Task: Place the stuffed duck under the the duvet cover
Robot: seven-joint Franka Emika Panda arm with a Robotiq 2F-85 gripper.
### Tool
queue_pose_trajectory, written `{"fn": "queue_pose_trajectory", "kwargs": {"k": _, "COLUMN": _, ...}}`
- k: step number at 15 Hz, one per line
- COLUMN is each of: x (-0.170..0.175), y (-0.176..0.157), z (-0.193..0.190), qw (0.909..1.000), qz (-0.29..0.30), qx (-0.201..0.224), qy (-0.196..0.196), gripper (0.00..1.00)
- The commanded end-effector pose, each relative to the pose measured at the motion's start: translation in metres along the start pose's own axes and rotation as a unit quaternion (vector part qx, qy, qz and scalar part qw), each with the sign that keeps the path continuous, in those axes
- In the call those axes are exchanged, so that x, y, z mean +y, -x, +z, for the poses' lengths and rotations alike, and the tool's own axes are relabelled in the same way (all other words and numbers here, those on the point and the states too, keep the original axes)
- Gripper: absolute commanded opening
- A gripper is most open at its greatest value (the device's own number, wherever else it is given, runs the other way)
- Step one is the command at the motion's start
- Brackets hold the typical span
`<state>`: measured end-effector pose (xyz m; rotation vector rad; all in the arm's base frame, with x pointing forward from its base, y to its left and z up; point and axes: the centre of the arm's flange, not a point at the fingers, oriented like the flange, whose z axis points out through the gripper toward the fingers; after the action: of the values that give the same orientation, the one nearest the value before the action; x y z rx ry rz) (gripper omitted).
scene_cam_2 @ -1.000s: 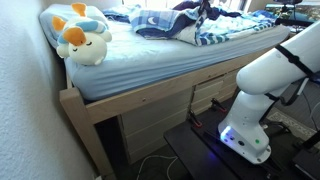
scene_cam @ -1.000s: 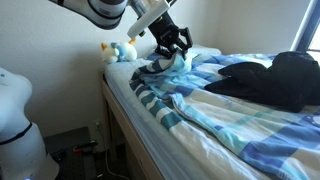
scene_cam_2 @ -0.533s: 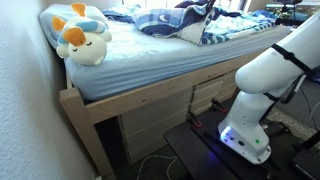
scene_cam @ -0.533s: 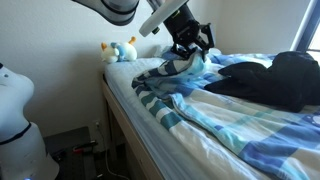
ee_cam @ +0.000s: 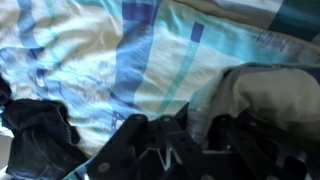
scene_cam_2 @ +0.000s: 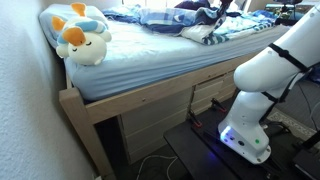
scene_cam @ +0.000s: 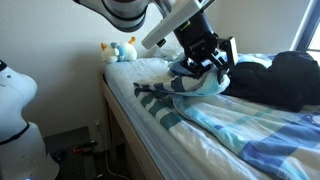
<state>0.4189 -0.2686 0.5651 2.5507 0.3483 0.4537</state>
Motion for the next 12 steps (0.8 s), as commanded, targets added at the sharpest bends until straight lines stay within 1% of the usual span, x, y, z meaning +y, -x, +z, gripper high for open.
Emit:
{"fn": "queue_pose_trajectory", "kwargs": {"k": 1, "x": 0.006, "y": 0.006, "z": 0.016, "qw": 0.9997, "qz": 0.021, "qx": -0.016, "qy": 0.002, "gripper": 0.03}}
{"fn": "queue_pose_trajectory", "kwargs": {"k": 2, "x": 0.003, "y": 0.004, "z": 0.018, "qw": 0.9996, "qz": 0.020, "qx": -0.020, "qy": -0.001, "gripper": 0.37}}
{"fn": "queue_pose_trajectory", "kwargs": {"k": 3, "x": 0.001, "y": 0.002, "z": 0.017, "qw": 0.9996, "qz": 0.020, "qx": -0.021, "qy": -0.003, "gripper": 0.39}}
{"fn": "queue_pose_trajectory", "kwargs": {"k": 4, "x": -0.001, "y": 0.001, "z": 0.017, "qw": 0.9996, "qz": 0.019, "qx": -0.022, "qy": -0.003, "gripper": 0.45}}
{"fn": "queue_pose_trajectory", "kwargs": {"k": 5, "x": -0.004, "y": -0.002, "z": 0.013, "qw": 0.9997, "qz": 0.013, "qx": -0.021, "qy": -0.003, "gripper": 0.54}}
{"fn": "queue_pose_trajectory", "kwargs": {"k": 9, "x": -0.017, "y": -0.020, "z": -0.016, "qw": 0.9999, "qz": -0.005, "qx": -0.007, "qy": 0.007, "gripper": 0.84}}
{"fn": "queue_pose_trajectory", "kwargs": {"k": 11, "x": -0.027, "y": -0.033, "z": -0.037, "qw": 0.9997, "qz": -0.020, "qx": 0.005, "qy": 0.011, "gripper": 0.97}}
{"fn": "queue_pose_trajectory", "kwargs": {"k": 12, "x": -0.033, "y": -0.040, "z": -0.049, "qw": 0.9993, "qz": -0.032, "qx": 0.011, "qy": 0.013, "gripper": 1.00}}
